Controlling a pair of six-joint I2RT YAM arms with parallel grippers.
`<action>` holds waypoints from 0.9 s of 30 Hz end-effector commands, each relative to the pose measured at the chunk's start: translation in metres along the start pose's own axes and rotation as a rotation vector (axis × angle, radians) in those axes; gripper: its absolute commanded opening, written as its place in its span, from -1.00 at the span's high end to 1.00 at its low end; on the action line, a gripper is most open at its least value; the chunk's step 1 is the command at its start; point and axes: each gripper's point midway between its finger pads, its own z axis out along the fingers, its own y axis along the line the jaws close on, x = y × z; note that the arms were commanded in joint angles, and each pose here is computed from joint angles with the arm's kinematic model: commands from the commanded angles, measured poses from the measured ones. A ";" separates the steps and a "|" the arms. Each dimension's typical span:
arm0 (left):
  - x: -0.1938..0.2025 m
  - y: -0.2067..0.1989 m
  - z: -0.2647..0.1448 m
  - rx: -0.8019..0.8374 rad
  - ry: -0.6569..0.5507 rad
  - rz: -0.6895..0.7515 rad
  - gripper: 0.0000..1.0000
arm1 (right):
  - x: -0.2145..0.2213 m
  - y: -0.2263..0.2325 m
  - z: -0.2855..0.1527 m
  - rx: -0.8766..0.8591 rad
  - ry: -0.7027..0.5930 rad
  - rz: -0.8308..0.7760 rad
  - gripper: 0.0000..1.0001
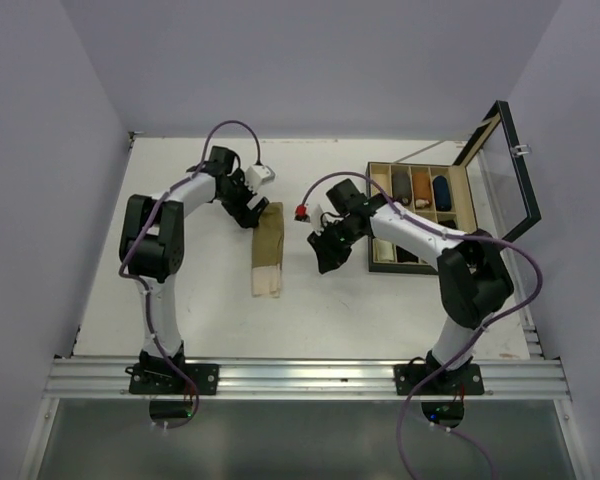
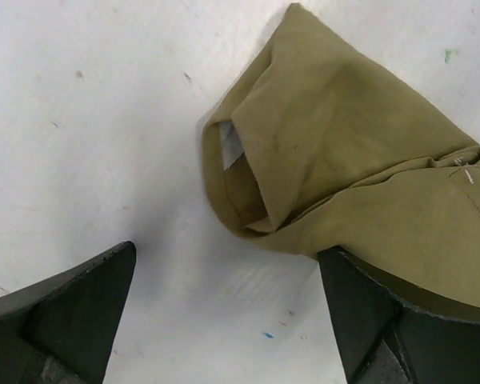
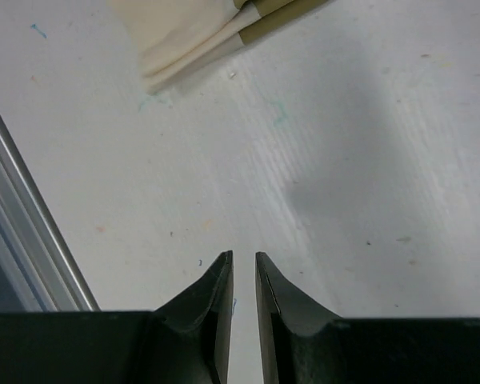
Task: Roll the underwear
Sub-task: Fold the underwear
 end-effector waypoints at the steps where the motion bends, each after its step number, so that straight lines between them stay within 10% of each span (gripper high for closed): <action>1: -0.043 0.020 -0.009 -0.032 -0.110 0.026 -1.00 | -0.025 -0.016 -0.039 0.149 -0.090 -0.118 0.56; 9: -0.113 0.036 -0.178 -0.227 -0.499 0.080 -1.00 | -0.116 -0.002 -0.103 0.217 -0.327 -0.328 0.34; 12: -0.104 0.065 -0.236 -0.433 -0.611 -0.198 -1.00 | -0.143 0.013 -0.106 0.155 -0.443 -0.353 -0.36; 14: -0.087 0.046 -0.225 -0.363 -0.571 -0.279 -1.00 | -0.152 0.025 -0.089 0.085 -0.471 -0.300 -0.48; 20: -0.046 -0.030 -0.199 0.016 -0.453 -0.053 -0.79 | -0.188 0.029 -0.022 -0.203 -0.461 0.095 0.04; 27: 0.004 -0.104 -0.173 0.045 -0.449 0.173 -0.31 | -0.179 0.020 0.039 -0.362 -0.447 0.372 0.33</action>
